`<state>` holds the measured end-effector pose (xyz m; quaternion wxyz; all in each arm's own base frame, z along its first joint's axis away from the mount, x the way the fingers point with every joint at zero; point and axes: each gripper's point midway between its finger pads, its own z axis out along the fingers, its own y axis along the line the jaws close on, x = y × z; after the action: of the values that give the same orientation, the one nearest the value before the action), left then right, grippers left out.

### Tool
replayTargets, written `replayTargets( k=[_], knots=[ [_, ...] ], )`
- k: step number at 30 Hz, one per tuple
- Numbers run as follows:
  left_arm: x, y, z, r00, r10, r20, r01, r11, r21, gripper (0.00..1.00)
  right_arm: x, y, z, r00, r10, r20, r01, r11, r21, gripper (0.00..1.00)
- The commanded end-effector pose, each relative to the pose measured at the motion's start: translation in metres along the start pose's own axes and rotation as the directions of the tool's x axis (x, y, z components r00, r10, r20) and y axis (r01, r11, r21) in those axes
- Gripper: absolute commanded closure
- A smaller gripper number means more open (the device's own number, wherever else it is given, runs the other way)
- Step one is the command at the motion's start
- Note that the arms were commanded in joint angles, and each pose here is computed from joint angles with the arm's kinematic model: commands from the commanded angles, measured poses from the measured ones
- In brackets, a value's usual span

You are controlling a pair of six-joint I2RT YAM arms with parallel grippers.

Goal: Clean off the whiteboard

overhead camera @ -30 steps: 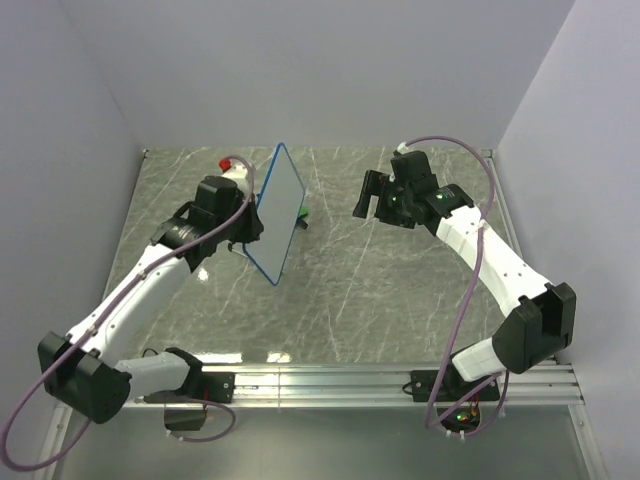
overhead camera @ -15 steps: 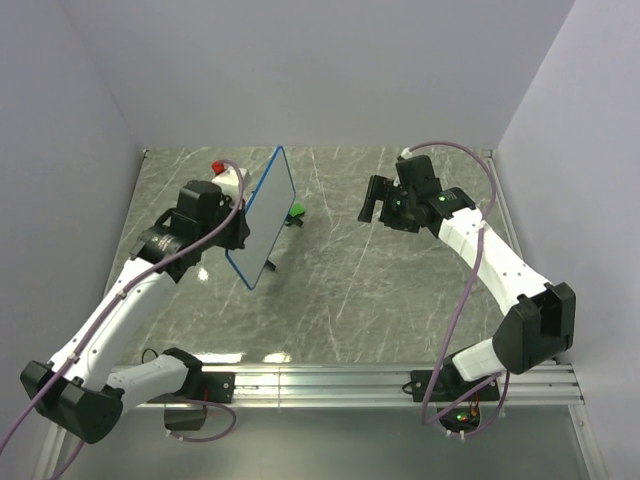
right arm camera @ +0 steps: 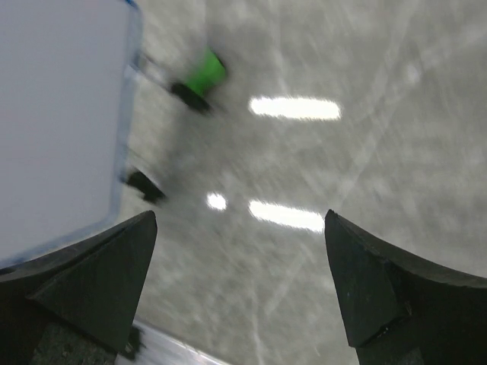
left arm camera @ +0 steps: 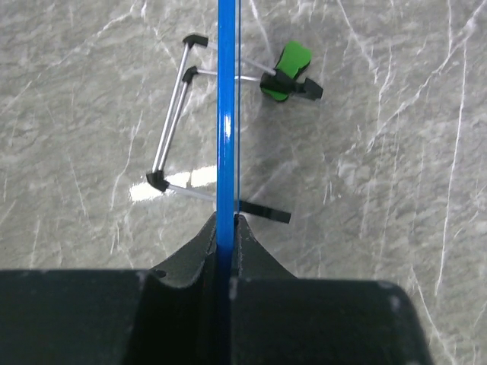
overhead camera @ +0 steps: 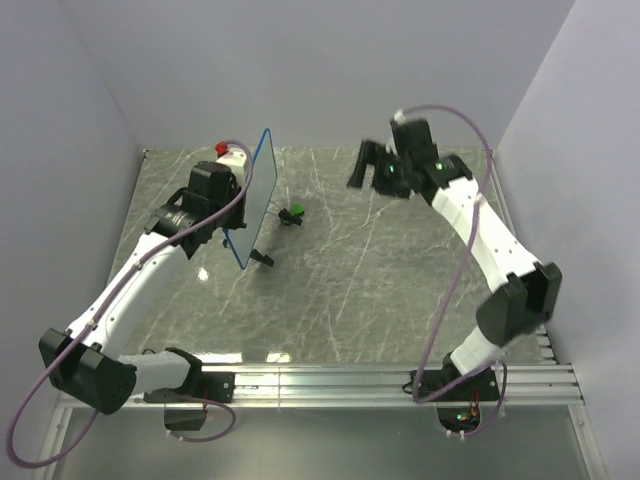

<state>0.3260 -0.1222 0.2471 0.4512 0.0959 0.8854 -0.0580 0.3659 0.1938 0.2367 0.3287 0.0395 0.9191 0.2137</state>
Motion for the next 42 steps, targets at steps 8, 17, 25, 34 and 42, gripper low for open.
replayTargets(
  k=[8,17,25,34,42],
  knots=[
    [-0.016,0.009,-0.021,0.994,-0.075,0.081,0.078,0.996,-0.038,1.0,-0.076,0.092,0.04,0.999,-0.027,0.037,0.032,0.989,-0.142,0.02],
    [0.036,0.023,-0.058,0.986,-0.159,0.039,0.162,0.984,-0.075,1.0,0.002,0.1,0.128,0.981,-0.001,-0.192,-0.011,0.998,-0.062,0.03],
    [0.056,0.003,-0.073,0.977,-0.215,0.009,0.215,0.976,0.045,0.99,0.028,0.114,0.178,0.962,0.068,-0.263,-0.089,0.993,-0.071,0.04],
    [0.064,-0.002,-0.091,0.974,-0.224,0.01,0.222,0.97,0.099,1.0,0.022,0.151,0.223,0.93,0.265,-0.255,-0.32,0.924,-0.207,0.06],
    [0.075,-0.005,-0.096,0.97,-0.243,-0.021,0.244,0.964,0.11,0.99,0.008,0.191,0.275,0.864,0.445,-0.236,-0.501,0.801,-0.326,0.07]
  ],
)
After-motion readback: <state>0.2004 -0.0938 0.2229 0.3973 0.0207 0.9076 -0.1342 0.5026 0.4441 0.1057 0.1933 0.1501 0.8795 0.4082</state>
